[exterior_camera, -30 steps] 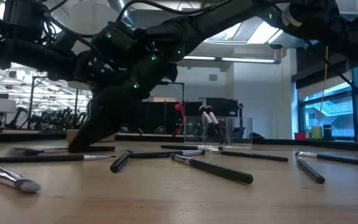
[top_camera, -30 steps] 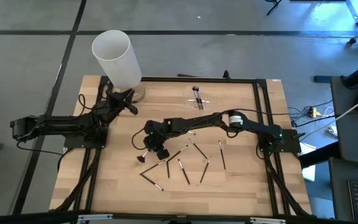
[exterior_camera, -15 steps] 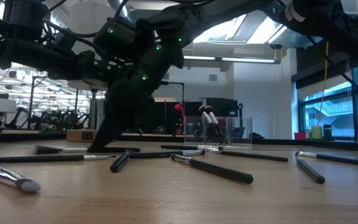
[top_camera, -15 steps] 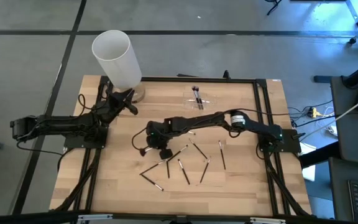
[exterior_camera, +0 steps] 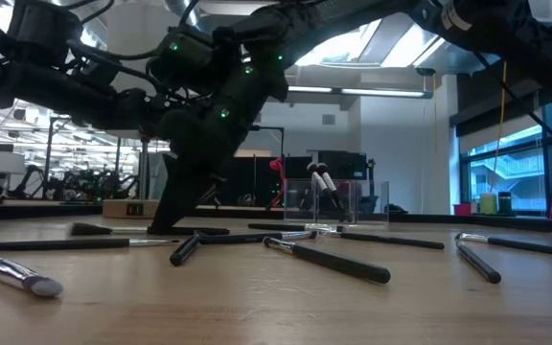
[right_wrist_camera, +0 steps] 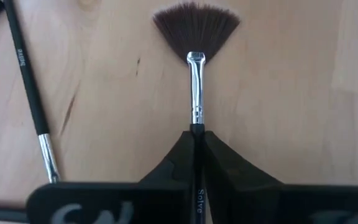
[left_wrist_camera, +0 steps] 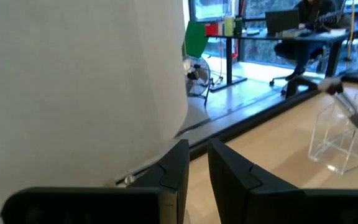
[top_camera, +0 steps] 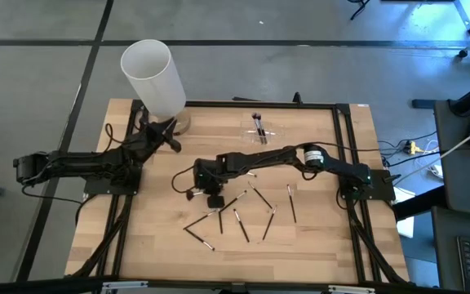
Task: Put items in baskets/containers
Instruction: Put the black highlighter brush into the transparent organizer
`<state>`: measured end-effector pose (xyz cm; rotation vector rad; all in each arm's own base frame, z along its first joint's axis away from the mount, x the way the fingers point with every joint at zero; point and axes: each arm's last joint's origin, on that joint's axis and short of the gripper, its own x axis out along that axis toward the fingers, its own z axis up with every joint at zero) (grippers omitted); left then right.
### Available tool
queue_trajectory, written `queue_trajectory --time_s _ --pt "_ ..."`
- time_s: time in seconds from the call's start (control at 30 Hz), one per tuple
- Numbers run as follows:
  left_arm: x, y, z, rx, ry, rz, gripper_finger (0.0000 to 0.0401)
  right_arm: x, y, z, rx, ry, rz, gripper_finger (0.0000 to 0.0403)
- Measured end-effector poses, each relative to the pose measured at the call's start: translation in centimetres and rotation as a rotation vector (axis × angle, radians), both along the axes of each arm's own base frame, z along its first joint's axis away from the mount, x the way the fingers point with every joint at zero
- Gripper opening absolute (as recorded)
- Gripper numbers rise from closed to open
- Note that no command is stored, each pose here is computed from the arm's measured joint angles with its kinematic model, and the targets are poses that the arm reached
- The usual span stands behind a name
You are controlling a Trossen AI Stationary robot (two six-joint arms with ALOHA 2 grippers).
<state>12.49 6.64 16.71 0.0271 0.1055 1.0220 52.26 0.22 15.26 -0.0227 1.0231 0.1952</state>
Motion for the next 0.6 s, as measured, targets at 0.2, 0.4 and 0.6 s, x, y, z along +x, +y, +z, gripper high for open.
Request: queue_trajectory --time_s 0.2,0.4,0.6 --pt "-0.1 0.0 -0.5 -0.026 0.046 0.002 0.0056 -0.6 -0.8 0.7 0.005 0.046 -0.049 0.0027" --pt "-0.2 -0.1 -1.1 -0.06 0.094 0.004 0.0056 -0.7 -0.8 1.1 0.011 0.037 -0.051 0.0021" --pt "-0.3 -0.1 -1.8 -0.105 0.134 0.011 0.0056 -1.1 -0.9 1.0 0.021 0.087 -0.065 0.0029"
